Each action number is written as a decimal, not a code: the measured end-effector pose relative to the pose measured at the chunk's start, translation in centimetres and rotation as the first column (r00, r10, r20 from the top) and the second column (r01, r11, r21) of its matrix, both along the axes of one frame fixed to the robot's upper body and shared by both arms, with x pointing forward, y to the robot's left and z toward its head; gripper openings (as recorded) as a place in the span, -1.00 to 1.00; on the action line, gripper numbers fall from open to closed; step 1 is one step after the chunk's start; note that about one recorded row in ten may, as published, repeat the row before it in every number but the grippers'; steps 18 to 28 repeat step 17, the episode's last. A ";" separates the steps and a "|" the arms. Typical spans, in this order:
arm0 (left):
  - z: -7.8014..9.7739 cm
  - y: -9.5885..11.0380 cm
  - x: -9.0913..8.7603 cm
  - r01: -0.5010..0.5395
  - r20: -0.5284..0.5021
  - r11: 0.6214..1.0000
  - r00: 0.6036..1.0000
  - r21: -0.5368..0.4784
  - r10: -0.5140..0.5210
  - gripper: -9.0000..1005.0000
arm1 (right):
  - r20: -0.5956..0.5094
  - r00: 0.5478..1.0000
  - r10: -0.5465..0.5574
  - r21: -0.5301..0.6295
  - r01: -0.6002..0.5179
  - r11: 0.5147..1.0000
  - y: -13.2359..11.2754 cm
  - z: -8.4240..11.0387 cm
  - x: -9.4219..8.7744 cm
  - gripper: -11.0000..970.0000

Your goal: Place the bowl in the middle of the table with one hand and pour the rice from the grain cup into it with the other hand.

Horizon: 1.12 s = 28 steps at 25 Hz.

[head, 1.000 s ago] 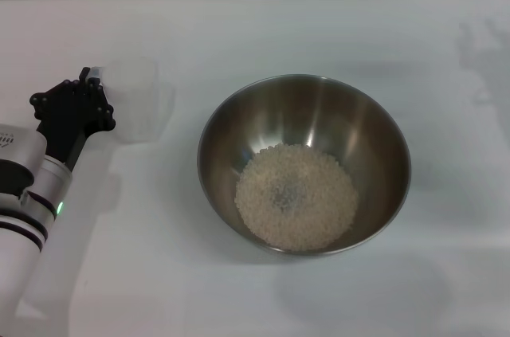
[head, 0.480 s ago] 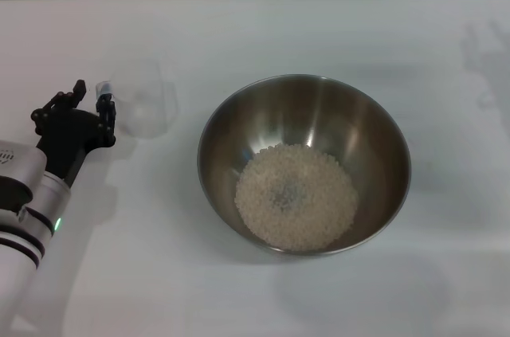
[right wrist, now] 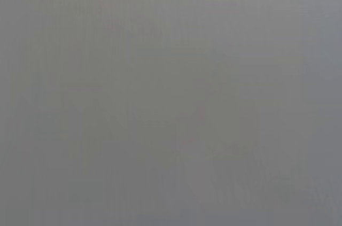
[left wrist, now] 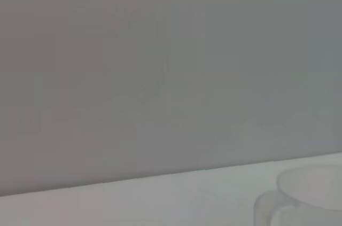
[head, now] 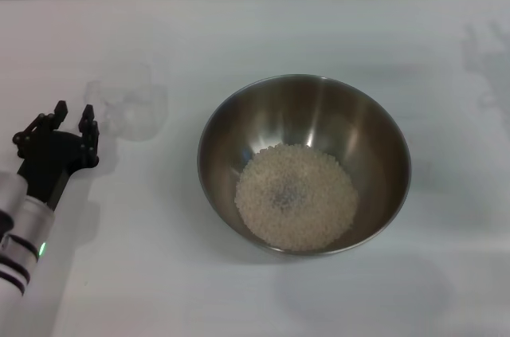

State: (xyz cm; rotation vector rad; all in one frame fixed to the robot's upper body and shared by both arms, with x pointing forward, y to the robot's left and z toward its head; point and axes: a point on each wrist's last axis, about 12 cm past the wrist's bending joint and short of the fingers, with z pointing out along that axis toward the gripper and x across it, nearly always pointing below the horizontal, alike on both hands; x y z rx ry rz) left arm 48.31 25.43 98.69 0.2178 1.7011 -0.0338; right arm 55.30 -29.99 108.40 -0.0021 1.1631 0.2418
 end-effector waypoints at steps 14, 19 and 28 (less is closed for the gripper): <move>2.4 1.0 -2.6 0.055 0.243 0.967 0.970 -0.247 0.007 -0.15 | -0.132 0.991 0.028 -0.046 -0.034 0.998 0.7 -2.0 0.0 -0.09; 2.9 0.9 -2.1 0.066 0.270 0.966 0.963 -0.249 0.004 -0.15 | -0.174 0.983 0.061 -0.070 -0.074 0.995 1.4 -2.6 -0.1 -0.09; 2.9 0.9 -2.1 0.066 0.270 0.966 0.963 -0.249 0.004 -0.15 | -0.174 0.983 0.061 -0.070 -0.074 0.995 1.4 -2.6 -0.1 -0.09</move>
